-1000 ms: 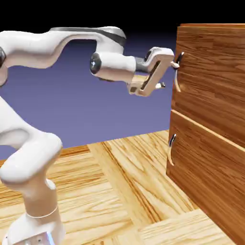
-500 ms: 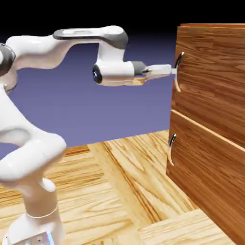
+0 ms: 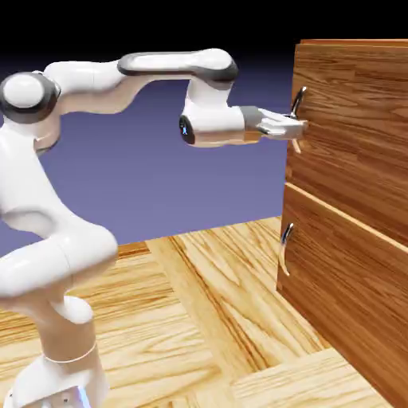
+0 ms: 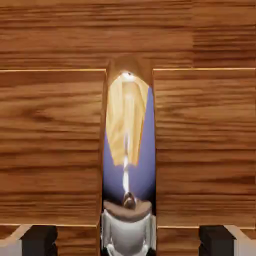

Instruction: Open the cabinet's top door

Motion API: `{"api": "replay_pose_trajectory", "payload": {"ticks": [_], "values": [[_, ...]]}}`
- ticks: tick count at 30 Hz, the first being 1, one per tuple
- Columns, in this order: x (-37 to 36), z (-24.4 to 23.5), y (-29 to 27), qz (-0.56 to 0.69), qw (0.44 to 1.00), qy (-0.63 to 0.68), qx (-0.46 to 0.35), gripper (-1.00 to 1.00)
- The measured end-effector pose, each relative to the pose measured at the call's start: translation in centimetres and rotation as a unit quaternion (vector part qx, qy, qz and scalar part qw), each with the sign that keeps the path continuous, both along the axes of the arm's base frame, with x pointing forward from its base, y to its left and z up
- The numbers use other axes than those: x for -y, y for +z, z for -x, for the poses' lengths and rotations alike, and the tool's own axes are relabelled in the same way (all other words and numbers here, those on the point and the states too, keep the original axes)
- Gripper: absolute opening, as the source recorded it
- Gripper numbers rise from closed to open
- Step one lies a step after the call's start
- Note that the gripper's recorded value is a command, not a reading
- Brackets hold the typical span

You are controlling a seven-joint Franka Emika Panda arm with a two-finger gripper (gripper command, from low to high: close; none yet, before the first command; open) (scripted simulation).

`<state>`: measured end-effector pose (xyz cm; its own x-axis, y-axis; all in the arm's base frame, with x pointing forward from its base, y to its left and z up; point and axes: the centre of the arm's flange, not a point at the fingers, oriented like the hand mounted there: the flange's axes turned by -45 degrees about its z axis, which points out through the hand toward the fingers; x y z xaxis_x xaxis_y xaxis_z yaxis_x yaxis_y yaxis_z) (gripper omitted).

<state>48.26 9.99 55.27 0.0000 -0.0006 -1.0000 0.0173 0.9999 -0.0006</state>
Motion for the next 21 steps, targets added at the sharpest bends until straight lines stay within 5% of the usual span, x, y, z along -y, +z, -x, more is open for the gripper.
{"api": "replay_pose_trajectory", "payload": {"ticks": [21], "values": [[4.9,11.0,0.0,0.001,0.992,0.125,0.000,-1.00]]}}
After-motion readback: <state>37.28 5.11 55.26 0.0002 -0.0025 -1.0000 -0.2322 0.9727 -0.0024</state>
